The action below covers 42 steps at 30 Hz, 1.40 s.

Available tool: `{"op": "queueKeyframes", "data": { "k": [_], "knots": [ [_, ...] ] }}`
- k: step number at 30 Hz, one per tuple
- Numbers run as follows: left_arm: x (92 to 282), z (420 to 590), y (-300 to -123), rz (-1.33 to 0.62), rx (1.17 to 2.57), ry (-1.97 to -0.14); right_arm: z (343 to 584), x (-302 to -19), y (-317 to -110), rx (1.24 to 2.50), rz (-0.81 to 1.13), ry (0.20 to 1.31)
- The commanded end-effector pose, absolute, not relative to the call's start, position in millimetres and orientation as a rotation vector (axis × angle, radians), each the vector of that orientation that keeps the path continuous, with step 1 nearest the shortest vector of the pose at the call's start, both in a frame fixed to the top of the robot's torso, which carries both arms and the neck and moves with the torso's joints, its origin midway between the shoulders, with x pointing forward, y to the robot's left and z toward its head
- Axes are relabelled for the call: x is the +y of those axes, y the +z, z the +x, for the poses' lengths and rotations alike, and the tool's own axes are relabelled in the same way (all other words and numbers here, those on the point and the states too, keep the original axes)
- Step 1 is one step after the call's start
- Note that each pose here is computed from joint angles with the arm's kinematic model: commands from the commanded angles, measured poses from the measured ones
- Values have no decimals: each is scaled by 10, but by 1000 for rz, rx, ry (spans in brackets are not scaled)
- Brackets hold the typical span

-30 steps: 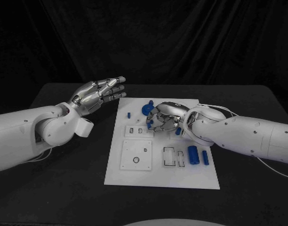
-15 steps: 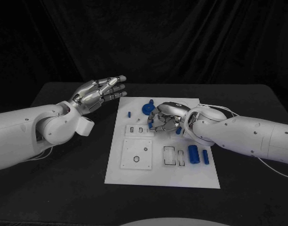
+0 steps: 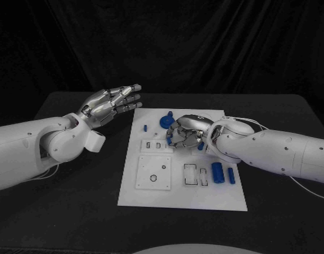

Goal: Assemble the parts on the task board

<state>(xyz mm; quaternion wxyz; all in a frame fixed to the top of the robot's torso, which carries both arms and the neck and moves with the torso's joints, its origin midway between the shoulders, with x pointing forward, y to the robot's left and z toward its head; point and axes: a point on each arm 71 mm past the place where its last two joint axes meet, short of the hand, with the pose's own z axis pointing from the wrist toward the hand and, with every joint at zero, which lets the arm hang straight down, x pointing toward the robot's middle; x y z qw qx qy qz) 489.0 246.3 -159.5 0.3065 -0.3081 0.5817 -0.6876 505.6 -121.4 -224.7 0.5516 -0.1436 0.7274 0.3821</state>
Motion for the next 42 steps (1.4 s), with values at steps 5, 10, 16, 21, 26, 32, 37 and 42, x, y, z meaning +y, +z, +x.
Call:
{"op": "queueKeyframes", "data": {
  "k": [5,10,16,21,26,32,37,42],
  "knots": [
    [2453,4885,-1591,-812,1532,-1837,5057,-1214,-2284,1749,-359,902],
    [2457,4885,-1591,-813,1532,-1836,5063,-1219,-2285,1749,-361,903],
    [2455,4888,-1592,-812,1532,-1836,5066,-1224,-2279,1738,-366,911],
    [2455,4889,-1592,-812,1531,-1836,5058,-1229,-2252,1700,-372,930],
    [2460,4891,-1593,-814,1530,-1832,5029,-1244,-2179,1620,-379,961],
    [2462,4894,-1594,-815,1529,-1828,5001,-1282,-1941,1496,-401,993],
    [2462,4896,-1594,-809,1528,-1820,4999,-1367,-1649,1395,-409,1001],
    [2462,4893,-1594,-698,1551,-1754,5048,-1573,-1225,1289,-354,999]
  ]
}}
